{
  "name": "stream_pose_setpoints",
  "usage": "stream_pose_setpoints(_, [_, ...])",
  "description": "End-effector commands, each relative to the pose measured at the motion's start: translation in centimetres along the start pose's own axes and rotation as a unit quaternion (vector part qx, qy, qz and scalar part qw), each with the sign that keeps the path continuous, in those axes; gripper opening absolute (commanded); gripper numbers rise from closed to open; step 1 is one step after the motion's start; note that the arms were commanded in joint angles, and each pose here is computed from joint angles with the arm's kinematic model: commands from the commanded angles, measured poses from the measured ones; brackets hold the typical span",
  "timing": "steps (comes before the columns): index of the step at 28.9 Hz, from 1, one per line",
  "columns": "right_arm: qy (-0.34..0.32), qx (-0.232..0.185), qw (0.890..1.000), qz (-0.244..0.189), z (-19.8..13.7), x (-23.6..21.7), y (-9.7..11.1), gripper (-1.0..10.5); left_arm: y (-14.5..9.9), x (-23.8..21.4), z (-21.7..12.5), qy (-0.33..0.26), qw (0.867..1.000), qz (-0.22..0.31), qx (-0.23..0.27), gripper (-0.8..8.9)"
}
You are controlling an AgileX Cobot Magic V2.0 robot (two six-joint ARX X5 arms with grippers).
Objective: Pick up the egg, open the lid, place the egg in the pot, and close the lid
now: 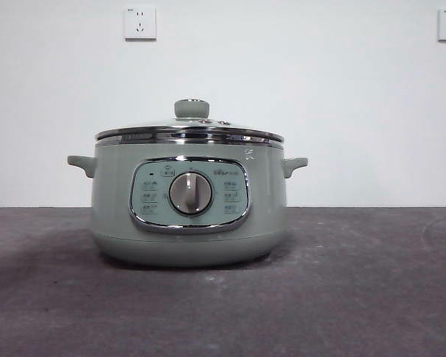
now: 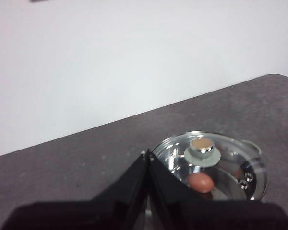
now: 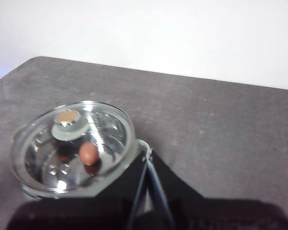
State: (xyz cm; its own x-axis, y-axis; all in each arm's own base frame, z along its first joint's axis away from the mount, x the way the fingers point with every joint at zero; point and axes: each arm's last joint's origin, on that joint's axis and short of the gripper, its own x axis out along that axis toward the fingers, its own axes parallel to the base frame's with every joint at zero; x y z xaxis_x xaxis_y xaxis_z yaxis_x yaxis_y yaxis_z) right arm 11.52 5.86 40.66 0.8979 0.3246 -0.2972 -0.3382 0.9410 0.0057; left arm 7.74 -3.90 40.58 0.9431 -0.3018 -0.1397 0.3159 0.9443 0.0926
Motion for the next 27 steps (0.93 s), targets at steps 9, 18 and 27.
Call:
stream_pose_setpoints(9, [-0.057, 0.038, 0.997, -0.044, -8.9, -2.5, -1.1, -0.1, 0.2, -2.1, -6.7, -0.005, 0.999, 0.029, -0.032, -0.08])
stream_pose_setpoints(18, [-0.063, 0.107, 0.991, -0.049, -9.7, -3.4, -1.4, 0.0, 0.2, -2.3, -8.8, 0.075, 0.996, 0.027, -0.039, -0.03])
stream_pose_setpoints(27, [-0.04, 0.102, 0.993, -0.052, -10.2, -3.4, -1.4, 0.0, 0.2, -2.7, -10.5, 0.165, 0.986, 0.027, -0.014, -0.03])
